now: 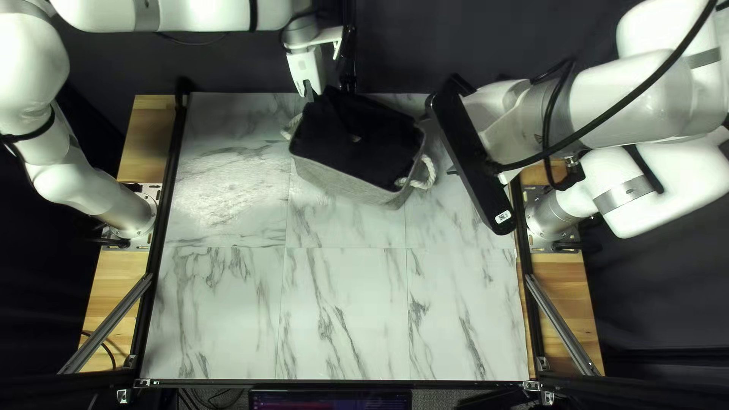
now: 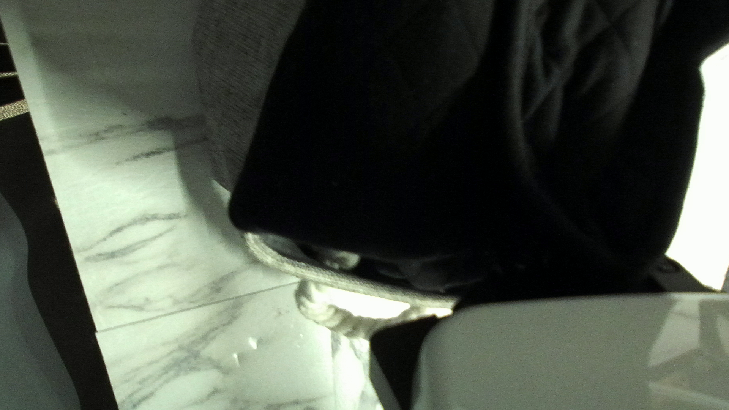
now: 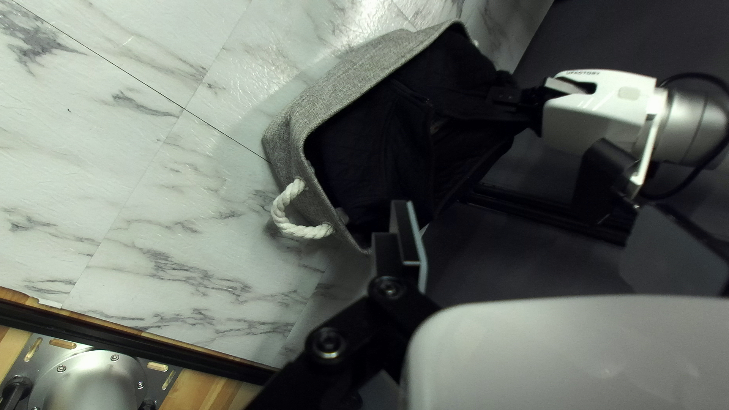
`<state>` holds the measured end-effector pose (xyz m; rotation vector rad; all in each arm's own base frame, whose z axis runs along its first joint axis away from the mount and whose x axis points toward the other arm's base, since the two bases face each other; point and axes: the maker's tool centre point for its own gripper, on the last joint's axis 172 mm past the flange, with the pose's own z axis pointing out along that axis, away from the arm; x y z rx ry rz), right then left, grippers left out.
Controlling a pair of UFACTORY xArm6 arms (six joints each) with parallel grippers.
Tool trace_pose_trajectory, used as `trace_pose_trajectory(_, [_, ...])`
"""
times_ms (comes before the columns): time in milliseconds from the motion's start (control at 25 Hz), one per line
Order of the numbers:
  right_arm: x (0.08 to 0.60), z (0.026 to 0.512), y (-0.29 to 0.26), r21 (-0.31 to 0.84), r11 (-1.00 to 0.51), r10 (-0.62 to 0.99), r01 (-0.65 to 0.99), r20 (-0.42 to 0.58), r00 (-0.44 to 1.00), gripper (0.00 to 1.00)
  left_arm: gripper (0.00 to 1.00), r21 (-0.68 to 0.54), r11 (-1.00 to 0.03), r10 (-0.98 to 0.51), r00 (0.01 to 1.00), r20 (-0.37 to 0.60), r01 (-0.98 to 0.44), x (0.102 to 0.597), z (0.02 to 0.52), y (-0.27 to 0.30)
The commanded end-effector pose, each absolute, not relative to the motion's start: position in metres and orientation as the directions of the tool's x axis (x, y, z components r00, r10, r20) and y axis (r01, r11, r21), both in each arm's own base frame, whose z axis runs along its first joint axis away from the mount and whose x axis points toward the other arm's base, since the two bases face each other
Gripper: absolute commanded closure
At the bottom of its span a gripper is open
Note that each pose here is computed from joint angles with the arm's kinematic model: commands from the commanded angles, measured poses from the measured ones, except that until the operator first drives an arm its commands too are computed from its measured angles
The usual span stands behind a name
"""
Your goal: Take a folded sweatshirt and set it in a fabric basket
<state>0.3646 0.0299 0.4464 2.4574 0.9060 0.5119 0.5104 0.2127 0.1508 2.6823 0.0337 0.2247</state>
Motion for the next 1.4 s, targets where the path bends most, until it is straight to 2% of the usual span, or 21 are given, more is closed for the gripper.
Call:
trace_pose_trajectory(40, [0.365, 0.446, 0.03, 0.543, -0.672, 0.678, 0.504, 0.179, 0.713, 0.0, 1.0, 0.419, -0.907, 0.031, 0.986, 0.163, -0.041, 0.52, 0.147, 0.212])
trace_pose_trajectory(320, [0.365, 0.446, 0.03, 0.543, -0.672, 0.678, 0.504, 0.179, 0.713, 0.0, 1.0, 0.343, -0.935, -0.019, 0.976, 0.215, -0.094, 0.517, 0.134, 0.214])
trace_pose_trajectory(640, [0.365, 0.446, 0.03, 0.543, -0.672, 0.678, 0.504, 0.179, 0.713, 0.0, 1.0, 0.182, -0.98, -0.025, 0.966, 0.256, -0.074, 0.528, 0.101, 0.2])
trace_pose_trajectory(840, [0.365, 0.446, 0.03, 0.543, -0.672, 0.678, 0.504, 0.179, 0.713, 0.0, 0.98, 0.131, -0.988, -0.048, 0.963, 0.264, -0.086, 0.532, 0.093, 0.196])
trace_pose_trajectory(920, [0.365, 0.446, 0.03, 0.543, -0.672, 0.678, 0.504, 0.179, 0.713, 0.0, 0.0, 0.144, -0.986, -0.045, 0.961, 0.271, -0.087, 0.531, 0.1, 0.197])
trace_pose_trajectory(1000, [0.365, 0.446, 0.03, 0.543, -0.672, 0.678, 0.504, 0.179, 0.713, 0.0, 0.0, 0.16, -0.983, -0.045, 0.961, 0.274, -0.092, 0.527, 0.114, 0.195])
trace_pose_trajectory(1240, [0.365, 0.446, 0.03, 0.543, -0.672, 0.678, 0.504, 0.179, 0.713, 0.0, 0.0, 0.212, -0.971, -0.044, 0.953, 0.299, -0.111, 0.502, 0.203, 0.18])
trace_pose_trajectory(1400, [0.365, 0.446, 0.03, 0.543, -0.672, 0.678, 0.504, 0.179, 0.713, 0.0, 0.0, 0.223, -0.968, -0.046, 0.954, 0.296, -0.116, 0.494, 0.221, 0.165])
